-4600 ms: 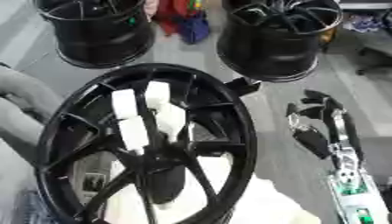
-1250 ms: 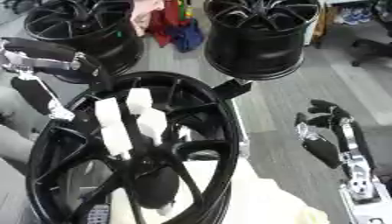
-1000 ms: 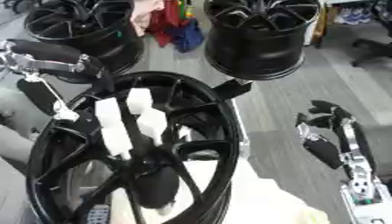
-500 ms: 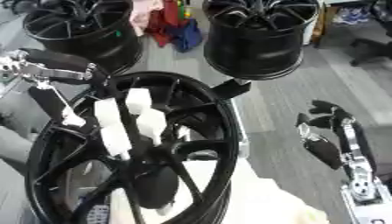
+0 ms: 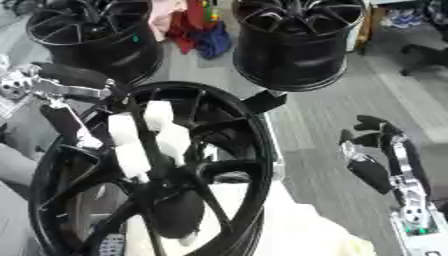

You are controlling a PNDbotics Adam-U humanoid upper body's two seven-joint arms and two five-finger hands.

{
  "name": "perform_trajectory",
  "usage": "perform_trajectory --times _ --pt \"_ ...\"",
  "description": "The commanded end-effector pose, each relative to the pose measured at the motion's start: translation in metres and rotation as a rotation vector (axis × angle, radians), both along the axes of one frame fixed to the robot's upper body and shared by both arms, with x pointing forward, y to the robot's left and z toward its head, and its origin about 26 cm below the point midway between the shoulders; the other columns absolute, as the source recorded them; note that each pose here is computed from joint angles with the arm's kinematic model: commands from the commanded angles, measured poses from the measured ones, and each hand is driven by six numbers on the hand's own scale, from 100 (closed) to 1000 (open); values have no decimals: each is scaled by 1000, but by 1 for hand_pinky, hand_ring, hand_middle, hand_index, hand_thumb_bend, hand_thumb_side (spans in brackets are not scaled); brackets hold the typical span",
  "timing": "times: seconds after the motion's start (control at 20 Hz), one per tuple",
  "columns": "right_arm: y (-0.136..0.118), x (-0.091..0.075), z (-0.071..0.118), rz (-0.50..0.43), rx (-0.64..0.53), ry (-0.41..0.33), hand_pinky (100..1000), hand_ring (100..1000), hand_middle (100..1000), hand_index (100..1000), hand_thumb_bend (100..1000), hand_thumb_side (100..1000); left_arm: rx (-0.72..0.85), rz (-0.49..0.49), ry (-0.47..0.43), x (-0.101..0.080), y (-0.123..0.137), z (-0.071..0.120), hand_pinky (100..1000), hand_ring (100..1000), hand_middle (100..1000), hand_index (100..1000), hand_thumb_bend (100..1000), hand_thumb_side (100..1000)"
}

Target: Pull the pin out of the wheel hub.

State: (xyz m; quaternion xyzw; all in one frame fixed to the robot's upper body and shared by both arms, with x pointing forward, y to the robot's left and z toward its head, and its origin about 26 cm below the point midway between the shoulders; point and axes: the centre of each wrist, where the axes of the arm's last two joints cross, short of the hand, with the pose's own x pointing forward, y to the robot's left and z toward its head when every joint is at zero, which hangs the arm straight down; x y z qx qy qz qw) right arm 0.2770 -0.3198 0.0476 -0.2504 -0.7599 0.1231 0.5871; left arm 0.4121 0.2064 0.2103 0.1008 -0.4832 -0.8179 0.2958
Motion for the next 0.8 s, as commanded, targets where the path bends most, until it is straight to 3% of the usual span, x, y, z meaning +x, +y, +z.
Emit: perform_trajectory --times 0.05,0.4,0.55,0.8 --pt "-2 2 7 8 -11 -19 712 618 671 804 201 366 61 -62 -9 1 2 7 665 623 737 822 287 226" --pt "-2 2 7 8 -10 -18 712 618 671 804 201 367 50 -77 1 1 0 5 575 528 677 792 214 180" --pt "-2 2 7 9 -9 -18 713 618 671 804 200 367 37 -78 7 1 0 6 517 468 606 748 114 134" --pt "-2 2 7 9 -10 -17 713 618 671 804 201 367 14 -79 12 -1 -2 11 450 407 532 686 100 113"
